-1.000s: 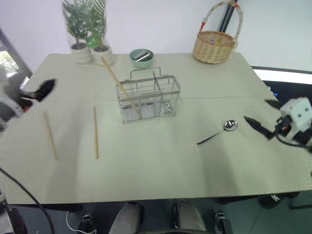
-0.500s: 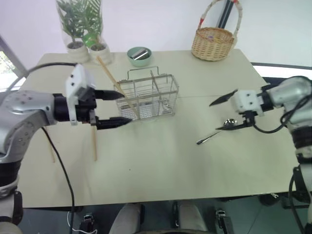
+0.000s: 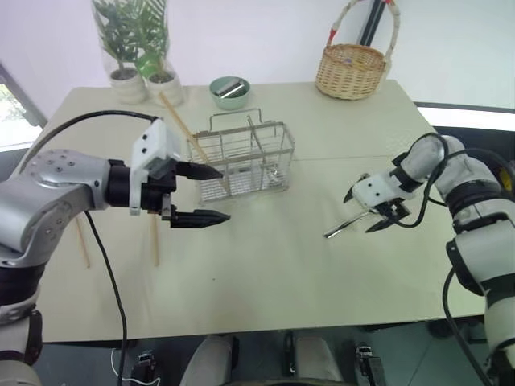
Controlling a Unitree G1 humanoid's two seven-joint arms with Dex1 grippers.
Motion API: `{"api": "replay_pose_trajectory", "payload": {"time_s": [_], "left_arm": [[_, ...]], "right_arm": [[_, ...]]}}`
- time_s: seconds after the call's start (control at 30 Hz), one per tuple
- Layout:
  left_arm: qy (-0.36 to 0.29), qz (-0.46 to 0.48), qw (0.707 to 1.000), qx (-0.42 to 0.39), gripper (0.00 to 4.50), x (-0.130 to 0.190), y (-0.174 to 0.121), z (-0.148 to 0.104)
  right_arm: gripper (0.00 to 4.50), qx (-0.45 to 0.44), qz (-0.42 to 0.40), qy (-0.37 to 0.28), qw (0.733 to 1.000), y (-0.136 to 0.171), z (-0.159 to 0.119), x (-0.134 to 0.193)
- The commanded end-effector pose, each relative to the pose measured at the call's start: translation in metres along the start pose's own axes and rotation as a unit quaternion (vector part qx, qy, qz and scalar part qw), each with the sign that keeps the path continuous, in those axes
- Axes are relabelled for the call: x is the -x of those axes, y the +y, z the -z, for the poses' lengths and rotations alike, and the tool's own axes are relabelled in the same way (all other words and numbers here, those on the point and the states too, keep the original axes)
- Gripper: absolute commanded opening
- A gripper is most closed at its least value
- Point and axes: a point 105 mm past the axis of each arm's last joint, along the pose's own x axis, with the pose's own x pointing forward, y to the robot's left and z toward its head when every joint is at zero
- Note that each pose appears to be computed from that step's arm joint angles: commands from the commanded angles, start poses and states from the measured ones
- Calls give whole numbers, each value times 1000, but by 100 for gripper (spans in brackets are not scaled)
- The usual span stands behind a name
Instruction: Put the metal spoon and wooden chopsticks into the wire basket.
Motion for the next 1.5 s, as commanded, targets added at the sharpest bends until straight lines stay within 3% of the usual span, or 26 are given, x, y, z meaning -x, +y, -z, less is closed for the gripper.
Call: {"api": "replay_pose_trajectory", "payload": {"time_s": [0.03, 0.17, 0.27, 0.43, 0.47, 0.5, 0.97, 1.03, 1.13, 1.27, 1.33, 1.4, 1.5], "left_arm": [[-8, -9, 1000, -23, 444, 6, -6, -13], [-5, -5, 1000, -23, 444, 6, -11, -14], [-6, -6, 1000, -24, 450, 6, -11, -17], [-13, -10, 999, -28, 450, 5, -9, -23], [-15, -10, 999, -28, 450, 5, -8, -24], [-18, -11, 999, -28, 450, 5, -8, -26], [-28, -25, 999, -30, 450, 7, 4, -29], [-31, -29, 999, -32, 450, 8, 5, -30], [-42, -50, 997, -32, 450, 16, 8, -33], [-57, -89, 994, -35, 450, 29, 16, -38], [-61, -102, 992, -36, 450, 33, 18, -39], [-69, -117, 990, -39, 450, 37, 22, -42], [-75, -129, 988, -39, 450, 41, 27, -43]], "right_arm": [[450, 44, 20, 67, 997, -11, 8, 7], [450, 52, 29, 89, 994, -14, 12, 4], [363, 57, 34, 93, 993, -16, 11, 1], [112, 50, 35, 83, 995, -15, 10, -2], [34, 48, 38, 80, 995, -16, 10, -2], [3, 46, 39, 79, 995, -16, 9, -2], [3, 22, 69, 56, 996, -19, 9, 3], [3, 16, 108, 7, 994, -30, -4, 16], [3, -12, 181, -129, 975, -50, -32, 52], [3, -72, 267, -329, 903, -62, -65, 117], [3, -85, 282, -387, 874, -59, -80, 137], [3, -111, 317, -449, 828, -66, -100, 157], [3, -149, 350, -501, 777, -77, -126, 167]]}}
